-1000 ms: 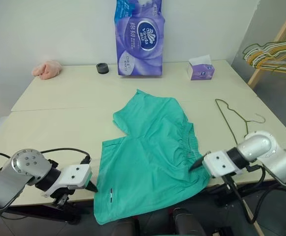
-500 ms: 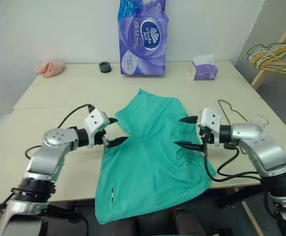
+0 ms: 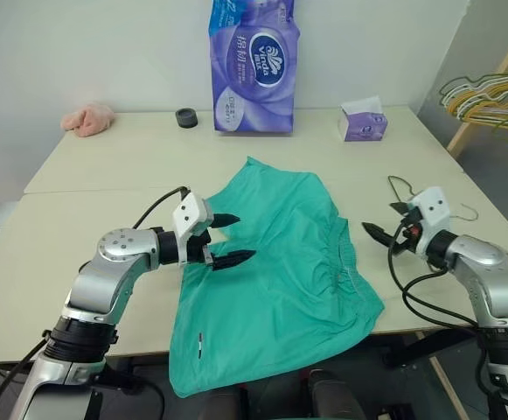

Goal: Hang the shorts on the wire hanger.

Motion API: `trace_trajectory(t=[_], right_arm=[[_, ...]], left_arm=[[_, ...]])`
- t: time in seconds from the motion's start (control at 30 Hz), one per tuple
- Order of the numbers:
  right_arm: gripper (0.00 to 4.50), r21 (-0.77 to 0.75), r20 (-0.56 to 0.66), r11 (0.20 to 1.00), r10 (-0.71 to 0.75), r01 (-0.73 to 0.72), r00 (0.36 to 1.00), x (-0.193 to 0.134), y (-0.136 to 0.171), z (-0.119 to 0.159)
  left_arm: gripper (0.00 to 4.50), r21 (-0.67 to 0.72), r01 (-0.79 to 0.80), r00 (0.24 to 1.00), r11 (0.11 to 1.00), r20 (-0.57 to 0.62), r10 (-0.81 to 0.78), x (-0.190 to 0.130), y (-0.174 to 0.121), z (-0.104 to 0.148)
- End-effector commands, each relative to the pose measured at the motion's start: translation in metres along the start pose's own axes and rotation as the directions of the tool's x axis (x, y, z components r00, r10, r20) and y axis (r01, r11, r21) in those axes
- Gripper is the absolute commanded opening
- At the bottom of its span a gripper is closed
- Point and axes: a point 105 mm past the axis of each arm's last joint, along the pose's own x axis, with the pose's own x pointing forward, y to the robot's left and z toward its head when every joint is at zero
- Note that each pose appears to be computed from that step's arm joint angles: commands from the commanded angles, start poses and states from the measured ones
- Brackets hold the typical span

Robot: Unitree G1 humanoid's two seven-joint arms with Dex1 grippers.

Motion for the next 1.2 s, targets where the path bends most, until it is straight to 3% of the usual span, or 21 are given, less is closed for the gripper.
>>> trace_trajectory(t=[0.03, 0.17, 0.3, 0.6, 0.7, 0.8, 1.07, 1.2], right_arm=[[4.5, -0.021, -0.04, 0.982, -0.187, 0.186, 0.982, -0.004, -0.041, 0.0], [4.5, 0.01, -0.108, 0.957, -0.287, 0.29, 0.952, -0.004, -0.069, -0.012], [4.5, 0.073, -0.218, 0.928, -0.343, 0.365, 0.914, 0.001, -0.091, -0.034], [4.5, 0.175, -0.399, 0.933, -0.226, 0.315, 0.889, 0.011, -0.085, -0.077], [3.89, 0.172, -0.492, 0.929, -0.207, 0.328, 0.846, 0.007, -0.081, -0.093], [2.9, 0.144, -0.55, 0.924, -0.223, 0.354, 0.805, 0.003, -0.08, -0.105], [0.17, 0.179, -0.514, 0.866, -0.321, 0.466, 0.795, 0.005, -0.089, -0.101], [0.02, 0.116, -0.382, 0.892, -0.367, 0.438, 0.848, 0.013, -0.1, -0.065]], left_arm=[[4.46, 0.124, -0.041, 0.997, 0.991, 0.069, 0.032, 0.009, 0.005, 0.03], [4.46, 0.173, -0.054, 0.994, 0.983, 0.104, 0.037, 0.015, 0.006, 0.046], [4.46, 0.194, -0.004, 0.997, 0.981, 0.075, -0.01, 0.017, 0.001, 0.044], [4.46, 0.206, 0.042, 0.998, 0.978, 0.042, -0.051, 0.015, -0.004, 0.039], [4.5, 0.208, 0.049, 0.998, 0.977, 0.031, -0.057, 0.014, -0.004, 0.037], [4.5, 0.21, 0.045, 0.998, 0.977, 0.027, -0.052, 0.013, -0.004, 0.035], [4.5, 0.188, -0.002, 1.0, 0.982, 0.023, -0.002, 0.008, 0.005, 0.029], [4.5, 0.157, -0.098, 0.995, 0.983, 0.013, 0.098, 0.0, 0.024, 0.022]])
